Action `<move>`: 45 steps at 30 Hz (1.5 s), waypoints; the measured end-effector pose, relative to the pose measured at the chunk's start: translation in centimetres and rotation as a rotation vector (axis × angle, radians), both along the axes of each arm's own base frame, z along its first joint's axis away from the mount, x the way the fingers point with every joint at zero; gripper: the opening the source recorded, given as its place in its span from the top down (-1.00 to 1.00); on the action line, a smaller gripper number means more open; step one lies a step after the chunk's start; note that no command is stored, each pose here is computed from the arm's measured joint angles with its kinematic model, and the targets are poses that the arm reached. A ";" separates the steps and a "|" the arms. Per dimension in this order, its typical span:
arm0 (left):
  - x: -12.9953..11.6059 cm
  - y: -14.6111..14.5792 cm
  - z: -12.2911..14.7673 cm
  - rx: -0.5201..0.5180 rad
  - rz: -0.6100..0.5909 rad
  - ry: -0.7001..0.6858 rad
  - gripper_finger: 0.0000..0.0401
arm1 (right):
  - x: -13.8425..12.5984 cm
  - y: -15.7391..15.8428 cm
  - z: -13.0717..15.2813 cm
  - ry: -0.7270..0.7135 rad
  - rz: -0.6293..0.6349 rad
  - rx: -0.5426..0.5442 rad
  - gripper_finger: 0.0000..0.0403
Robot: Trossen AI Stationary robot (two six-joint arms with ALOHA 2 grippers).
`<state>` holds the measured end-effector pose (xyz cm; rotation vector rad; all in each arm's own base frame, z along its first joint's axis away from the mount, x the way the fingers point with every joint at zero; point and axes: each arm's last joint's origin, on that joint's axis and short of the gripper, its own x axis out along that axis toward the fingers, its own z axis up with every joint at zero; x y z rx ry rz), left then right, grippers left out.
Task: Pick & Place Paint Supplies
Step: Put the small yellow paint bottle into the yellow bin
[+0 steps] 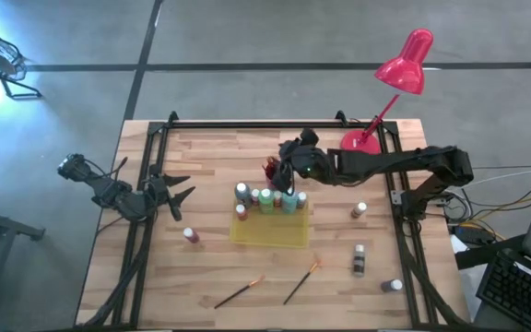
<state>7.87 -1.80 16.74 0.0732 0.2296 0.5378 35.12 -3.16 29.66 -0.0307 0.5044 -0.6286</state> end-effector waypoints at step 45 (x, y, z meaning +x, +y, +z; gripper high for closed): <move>0.0 0.0 0.0 0.000 0.000 0.000 0.08 | -13.2 11.3 8.7 0.330 -0.220 0.500 0.67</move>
